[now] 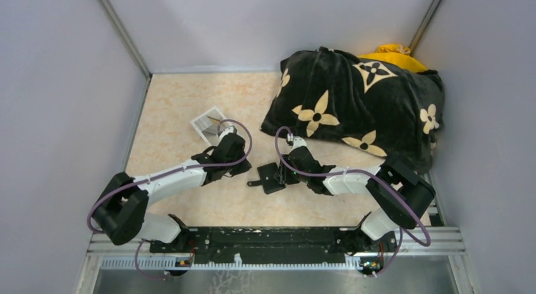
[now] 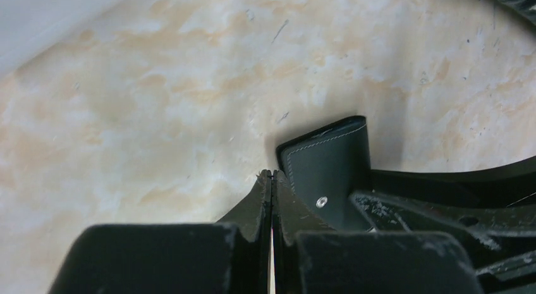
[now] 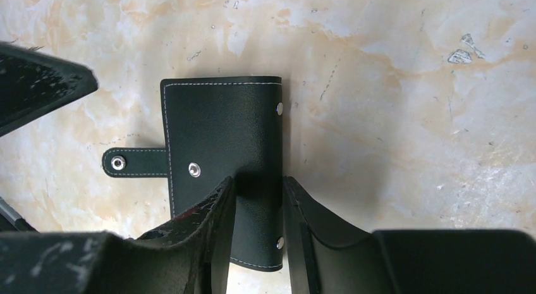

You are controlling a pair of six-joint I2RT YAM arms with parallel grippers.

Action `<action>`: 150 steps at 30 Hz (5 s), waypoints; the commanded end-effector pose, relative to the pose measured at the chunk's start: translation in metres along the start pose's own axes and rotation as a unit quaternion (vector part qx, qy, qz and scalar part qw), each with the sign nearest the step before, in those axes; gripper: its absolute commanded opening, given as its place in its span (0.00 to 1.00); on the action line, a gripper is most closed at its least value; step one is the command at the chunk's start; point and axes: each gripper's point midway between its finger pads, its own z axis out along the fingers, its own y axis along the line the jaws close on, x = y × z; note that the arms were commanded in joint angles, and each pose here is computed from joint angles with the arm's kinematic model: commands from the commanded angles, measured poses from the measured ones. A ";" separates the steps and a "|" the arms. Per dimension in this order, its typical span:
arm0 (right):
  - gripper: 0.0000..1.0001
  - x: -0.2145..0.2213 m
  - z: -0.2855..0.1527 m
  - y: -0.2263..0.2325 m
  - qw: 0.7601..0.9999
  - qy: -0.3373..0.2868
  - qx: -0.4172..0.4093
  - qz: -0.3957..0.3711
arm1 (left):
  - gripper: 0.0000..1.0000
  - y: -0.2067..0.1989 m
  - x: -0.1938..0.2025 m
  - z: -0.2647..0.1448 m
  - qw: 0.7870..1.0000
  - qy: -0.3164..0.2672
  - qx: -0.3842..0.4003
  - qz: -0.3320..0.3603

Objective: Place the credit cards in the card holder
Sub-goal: Close the card holder at the center of the board.

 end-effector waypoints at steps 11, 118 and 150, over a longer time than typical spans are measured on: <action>0.33 0.048 -0.001 -0.033 0.993 0.097 0.057 -0.021 | 0.00 -0.088 -0.028 0.028 0.986 0.001 0.148 0.076; 0.00 -0.062 0.020 0.005 0.998 -0.039 0.035 -0.028 | 0.00 0.037 0.108 0.029 0.983 0.171 -0.050 0.038; 0.03 -0.105 0.056 0.007 0.995 -0.030 0.045 -0.078 | 0.00 0.029 0.128 0.033 0.979 0.188 -0.064 0.041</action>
